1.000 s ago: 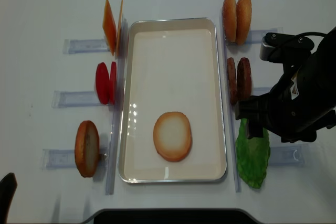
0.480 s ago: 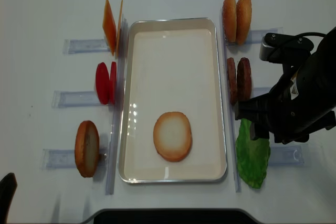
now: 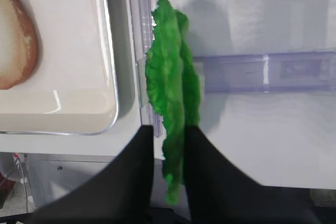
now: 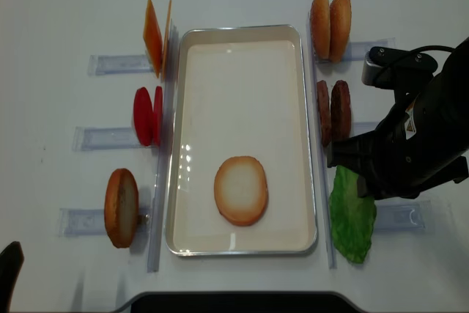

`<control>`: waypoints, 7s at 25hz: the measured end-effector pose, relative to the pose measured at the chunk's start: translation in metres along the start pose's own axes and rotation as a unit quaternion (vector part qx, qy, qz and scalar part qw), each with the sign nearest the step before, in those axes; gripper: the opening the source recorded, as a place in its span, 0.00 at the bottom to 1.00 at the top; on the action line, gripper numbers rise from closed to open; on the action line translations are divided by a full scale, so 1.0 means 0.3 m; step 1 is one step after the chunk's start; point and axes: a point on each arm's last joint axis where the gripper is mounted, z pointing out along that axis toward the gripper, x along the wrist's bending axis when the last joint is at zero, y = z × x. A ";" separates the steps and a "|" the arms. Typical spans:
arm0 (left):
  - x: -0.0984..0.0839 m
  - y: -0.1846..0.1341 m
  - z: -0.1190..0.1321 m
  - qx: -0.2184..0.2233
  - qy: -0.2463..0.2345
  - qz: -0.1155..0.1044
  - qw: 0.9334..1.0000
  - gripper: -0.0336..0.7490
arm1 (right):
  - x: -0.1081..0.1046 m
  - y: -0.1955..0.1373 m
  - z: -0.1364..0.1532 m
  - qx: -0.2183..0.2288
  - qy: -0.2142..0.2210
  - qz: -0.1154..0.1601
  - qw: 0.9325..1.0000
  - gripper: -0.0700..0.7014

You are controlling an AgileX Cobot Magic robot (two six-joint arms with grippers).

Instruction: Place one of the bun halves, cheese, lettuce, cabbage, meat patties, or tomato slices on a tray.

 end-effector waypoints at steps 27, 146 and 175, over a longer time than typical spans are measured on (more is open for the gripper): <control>0.000 0.000 0.000 0.000 0.000 0.000 1.000 0.81 | 0.053 0.026 -0.138 0.009 0.019 -0.006 1.000 0.13; 0.000 0.000 0.000 0.000 0.000 0.000 1.000 0.81 | 0.414 0.089 0.201 -0.037 0.191 -0.078 0.978 0.17; 0.000 0.000 0.000 0.000 0.000 0.000 1.000 0.81 | 0.365 0.098 0.216 -0.047 0.108 -0.076 0.990 0.72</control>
